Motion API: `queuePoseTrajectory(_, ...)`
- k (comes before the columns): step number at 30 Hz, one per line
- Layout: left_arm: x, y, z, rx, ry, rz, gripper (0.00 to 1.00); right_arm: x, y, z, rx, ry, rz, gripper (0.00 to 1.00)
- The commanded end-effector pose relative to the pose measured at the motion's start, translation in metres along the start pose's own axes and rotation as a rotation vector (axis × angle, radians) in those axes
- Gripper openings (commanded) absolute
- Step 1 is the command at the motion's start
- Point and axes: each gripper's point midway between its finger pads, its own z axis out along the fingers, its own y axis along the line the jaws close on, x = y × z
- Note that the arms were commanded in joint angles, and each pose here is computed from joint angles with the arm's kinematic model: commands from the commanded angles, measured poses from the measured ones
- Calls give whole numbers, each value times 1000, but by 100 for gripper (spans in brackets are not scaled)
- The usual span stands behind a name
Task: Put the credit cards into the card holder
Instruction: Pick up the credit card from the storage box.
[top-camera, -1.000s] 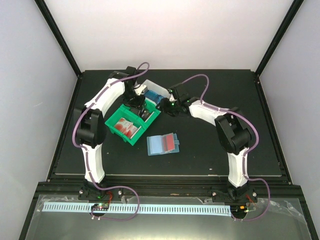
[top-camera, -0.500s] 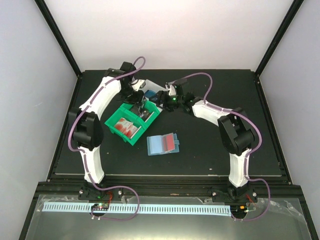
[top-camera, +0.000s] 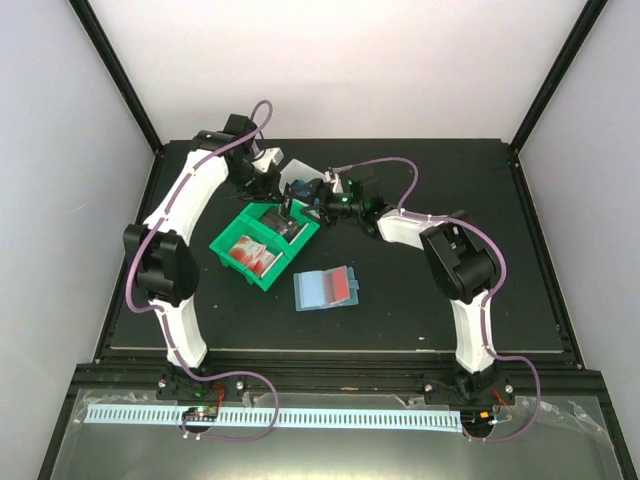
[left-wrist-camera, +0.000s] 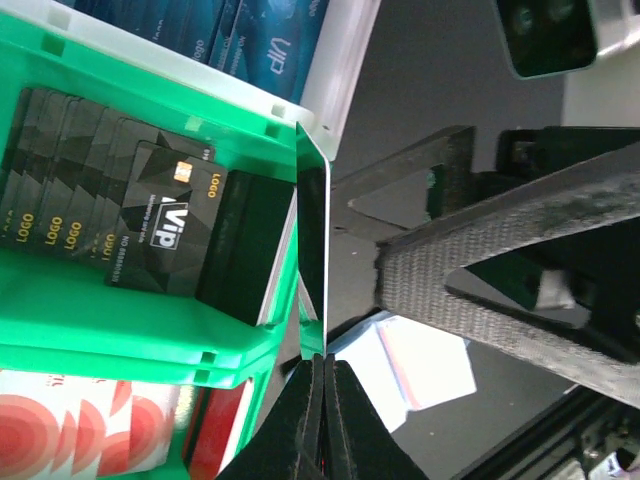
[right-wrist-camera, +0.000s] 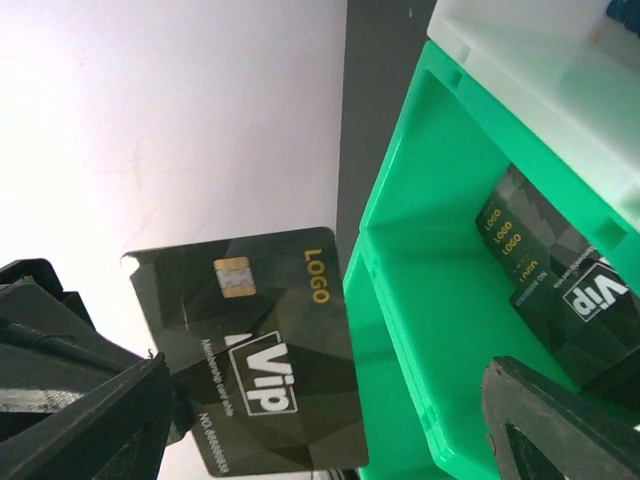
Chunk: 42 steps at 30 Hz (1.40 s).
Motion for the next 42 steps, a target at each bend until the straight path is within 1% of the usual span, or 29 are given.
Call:
queuePoseTrajectory(1, -8, -24, -33, 102, -69, -31, 2, 3, 12, 5, -82, 14, 9, 86)
queuePoseTrajectory(4, -9, -27, -36, 126, -76, -45, 2, 2, 22, 6, -152, 22, 26, 87)
queuePoseTrajectory(8, -12, -31, -41, 165, -93, -53, 2, 5, 41, 3, -282, 50, 115, 87)
queuePoseTrajectory(10, -14, -34, -44, 186, -103, -55, 2, 5, 44, 2, -317, 55, 146, 87)
queuePoseTrajectory(15, -16, -34, -45, 207, -104, -72, 2, 5, 56, 0, -359, 70, 137, 86)
queuePoseTrajectory(18, -17, -32, -45, 209, -107, -79, 2, 6, 68, -4, -391, 78, 118, 82)
queuePoseTrajectory(22, -18, -29, -47, 205, -113, -90, 2, 8, 80, -8, -430, 96, 114, 70)
queuePoseTrajectory(26, -18, -27, -47, 204, -121, -94, 2, 7, 81, -13, -432, 75, 125, 55)
queuePoseTrajectory(30, -15, -26, -44, 210, -117, -103, 2, 8, 85, -17, -424, 58, 106, 36)
queuePoseTrajectory(34, -14, -27, -45, 223, -120, -102, 1, 9, 92, -22, -430, 45, 80, 12)
queuePoseTrajectory(36, -13, -27, -47, 225, -126, -101, 2, 9, 92, -23, -419, 37, 72, 2)
queuePoseTrajectory(38, -11, -26, -48, 221, -129, -106, 2, 10, 97, -27, -417, 26, 50, 1)
queuePoseTrajectory(39, -9, -26, -49, 219, -131, -107, 3, 11, 99, -30, -415, 21, 37, 1)
queuePoseTrajectory(40, -6, -25, -51, 215, -135, -108, 7, 12, 101, -32, -414, 18, 21, 1)
queuePoseTrajectory(41, -4, -26, -54, 213, -144, -106, 15, 14, 103, -35, -412, 17, -1, 1)
queuePoseTrajectory(42, -1, -26, -57, 215, -155, -105, 26, 17, 105, -37, -406, 22, -20, 1)
